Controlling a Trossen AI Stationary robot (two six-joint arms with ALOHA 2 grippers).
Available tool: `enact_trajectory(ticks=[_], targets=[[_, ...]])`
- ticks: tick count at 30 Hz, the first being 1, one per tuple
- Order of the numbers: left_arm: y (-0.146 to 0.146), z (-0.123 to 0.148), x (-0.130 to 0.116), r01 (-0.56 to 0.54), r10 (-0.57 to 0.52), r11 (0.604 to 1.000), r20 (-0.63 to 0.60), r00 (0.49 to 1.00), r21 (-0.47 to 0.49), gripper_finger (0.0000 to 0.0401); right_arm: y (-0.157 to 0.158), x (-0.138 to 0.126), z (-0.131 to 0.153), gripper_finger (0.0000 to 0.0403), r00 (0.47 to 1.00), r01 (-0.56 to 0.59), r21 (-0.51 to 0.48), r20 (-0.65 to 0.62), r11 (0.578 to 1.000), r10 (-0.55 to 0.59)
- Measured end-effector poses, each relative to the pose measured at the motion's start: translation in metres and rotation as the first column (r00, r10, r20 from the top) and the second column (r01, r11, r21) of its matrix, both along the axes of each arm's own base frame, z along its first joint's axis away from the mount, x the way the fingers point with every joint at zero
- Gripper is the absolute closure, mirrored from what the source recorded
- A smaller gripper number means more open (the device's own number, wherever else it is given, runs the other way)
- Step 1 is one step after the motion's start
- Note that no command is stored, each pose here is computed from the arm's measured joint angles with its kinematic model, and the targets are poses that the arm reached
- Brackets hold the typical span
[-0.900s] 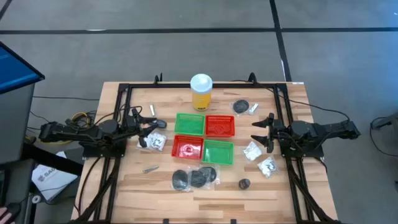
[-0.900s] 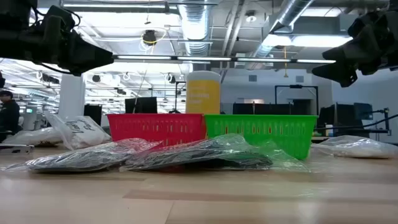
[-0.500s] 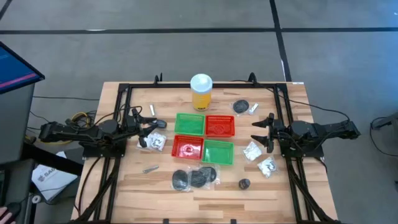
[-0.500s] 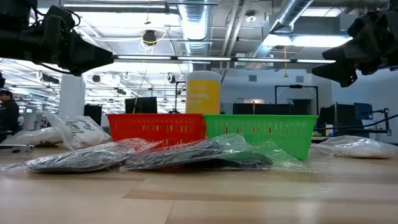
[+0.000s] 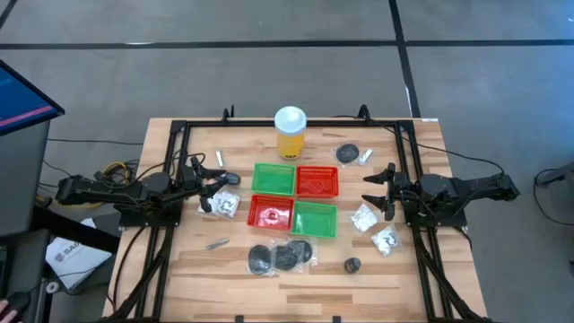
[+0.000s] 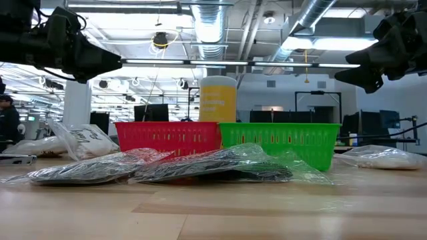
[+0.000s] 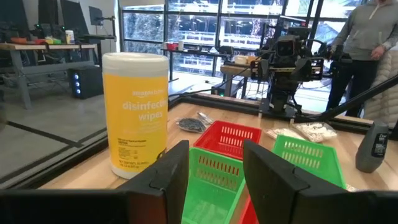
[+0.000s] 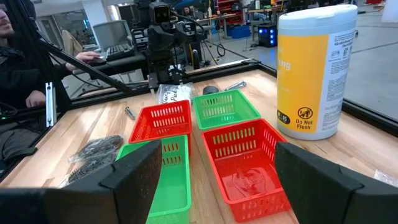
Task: Pick & Place Travel size toiletries
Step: Put the cotton pack into the right red bin
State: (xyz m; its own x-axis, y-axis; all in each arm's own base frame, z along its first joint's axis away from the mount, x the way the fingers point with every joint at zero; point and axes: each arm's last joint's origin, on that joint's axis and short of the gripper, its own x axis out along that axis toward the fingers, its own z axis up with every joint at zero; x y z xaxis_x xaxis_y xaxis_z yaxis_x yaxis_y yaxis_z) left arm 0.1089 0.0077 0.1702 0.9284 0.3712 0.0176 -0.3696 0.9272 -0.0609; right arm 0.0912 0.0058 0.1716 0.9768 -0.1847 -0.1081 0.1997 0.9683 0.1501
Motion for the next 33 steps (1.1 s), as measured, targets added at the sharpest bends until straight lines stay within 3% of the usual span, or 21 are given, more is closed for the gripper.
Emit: enact_trajectory(ticks=[3, 10, 14, 18, 27, 33], targets=[[0.000, 0.002, 0.003, -0.003, 0.004, 1.000, -0.066, 0.998, 0.009, 0.0261, 0.000, 0.000, 0.000, 0.0107, 1.000, 0.001, 0.000, 0.000, 1.000, -0.001], [0.008, 0.008, 0.015, -0.144, 0.099, 0.980, -0.290, 0.952, -0.136, 0.0261, 0.000, 0.000, 0.000, 0.0107, 1.000, 0.000, 0.000, 0.000, 1.000, 0.000], [0.010, 0.007, 0.026, -0.186, 0.073, 0.951, -0.407, 0.910, -0.245, 0.0261, 0.000, 0.000, 0.000, 0.0107, 1.000, 0.001, 0.000, 0.000, 1.000, -0.001], [0.011, 0.006, 0.035, -0.225, 0.055, 0.933, -0.506, 0.861, -0.281, 0.0261, 0.000, 0.000, 0.000, 0.0107, 1.000, 0.001, 0.000, 0.001, 1.000, -0.001], [0.016, 0.013, 0.037, -0.380, 0.034, 0.834, -0.650, 0.760, -0.400, 0.0261, 0.000, 0.000, 0.000, 0.0107, 1.000, 0.000, 0.000, 0.001, 1.000, 0.000], [0.017, 0.009, 0.032, -0.431, -0.016, 0.760, -0.676, 0.737, -0.487, 0.0261, 0.000, 0.000, 0.000, 0.0107, 1.000, 0.001, 0.000, 0.001, 1.000, -0.001]])
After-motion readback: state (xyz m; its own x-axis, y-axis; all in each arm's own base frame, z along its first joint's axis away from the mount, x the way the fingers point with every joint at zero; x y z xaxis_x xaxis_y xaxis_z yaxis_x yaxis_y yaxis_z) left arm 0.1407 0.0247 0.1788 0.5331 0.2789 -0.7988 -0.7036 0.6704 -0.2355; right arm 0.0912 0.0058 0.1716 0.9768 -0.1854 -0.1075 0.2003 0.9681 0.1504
